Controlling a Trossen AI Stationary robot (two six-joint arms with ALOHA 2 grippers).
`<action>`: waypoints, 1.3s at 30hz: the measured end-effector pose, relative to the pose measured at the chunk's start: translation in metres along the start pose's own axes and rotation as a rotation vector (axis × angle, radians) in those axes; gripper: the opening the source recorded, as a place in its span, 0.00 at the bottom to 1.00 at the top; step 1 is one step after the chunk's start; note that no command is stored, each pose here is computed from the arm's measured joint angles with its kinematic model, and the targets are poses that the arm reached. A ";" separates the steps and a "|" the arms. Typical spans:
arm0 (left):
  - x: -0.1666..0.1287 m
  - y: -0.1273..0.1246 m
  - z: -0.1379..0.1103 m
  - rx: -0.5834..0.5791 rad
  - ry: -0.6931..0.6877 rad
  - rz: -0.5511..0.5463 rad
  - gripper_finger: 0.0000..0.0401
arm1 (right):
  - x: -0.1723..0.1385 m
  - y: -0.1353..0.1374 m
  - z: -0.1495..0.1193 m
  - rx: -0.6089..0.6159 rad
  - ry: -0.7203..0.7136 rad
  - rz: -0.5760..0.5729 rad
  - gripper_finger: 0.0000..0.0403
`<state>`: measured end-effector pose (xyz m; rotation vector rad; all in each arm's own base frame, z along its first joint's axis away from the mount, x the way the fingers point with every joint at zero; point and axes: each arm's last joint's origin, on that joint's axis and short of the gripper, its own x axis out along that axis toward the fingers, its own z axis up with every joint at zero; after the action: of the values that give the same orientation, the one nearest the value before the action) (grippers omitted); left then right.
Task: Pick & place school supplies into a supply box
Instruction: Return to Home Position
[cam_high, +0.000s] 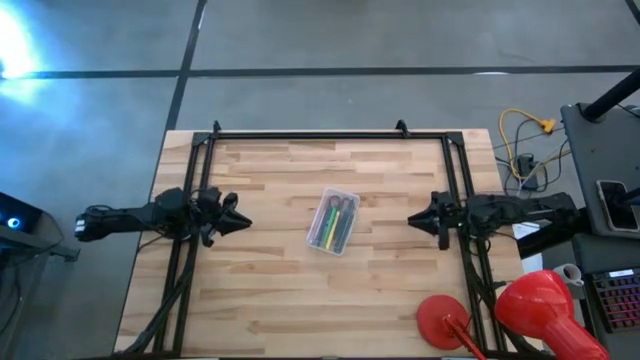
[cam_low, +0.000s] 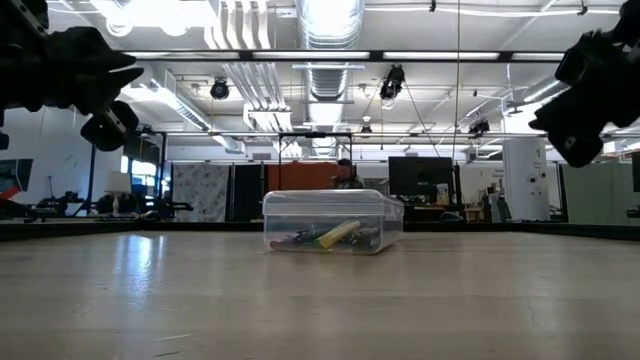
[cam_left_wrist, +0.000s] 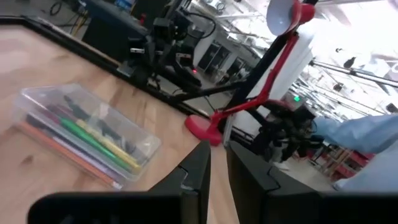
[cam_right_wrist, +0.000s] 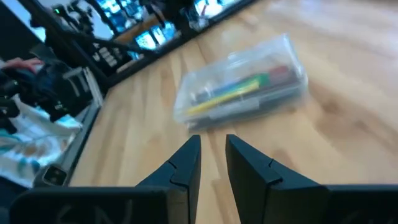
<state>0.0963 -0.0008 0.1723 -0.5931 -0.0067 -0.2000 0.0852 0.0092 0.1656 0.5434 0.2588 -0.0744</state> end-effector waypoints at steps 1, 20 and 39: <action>0.000 0.000 0.000 0.001 -0.002 0.003 0.09 | 0.000 0.001 0.001 -0.002 -0.004 0.007 0.17; -0.001 0.003 0.002 0.003 -0.021 0.034 0.09 | 0.016 0.003 0.000 0.029 -0.190 0.124 0.17; -0.002 0.008 0.005 0.007 -0.052 0.081 0.09 | 0.009 -0.019 0.020 0.075 -0.413 -0.076 0.17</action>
<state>0.0960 0.0086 0.1720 -0.5905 -0.0335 -0.1057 0.0952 -0.0172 0.1700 0.5791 -0.1271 -0.2677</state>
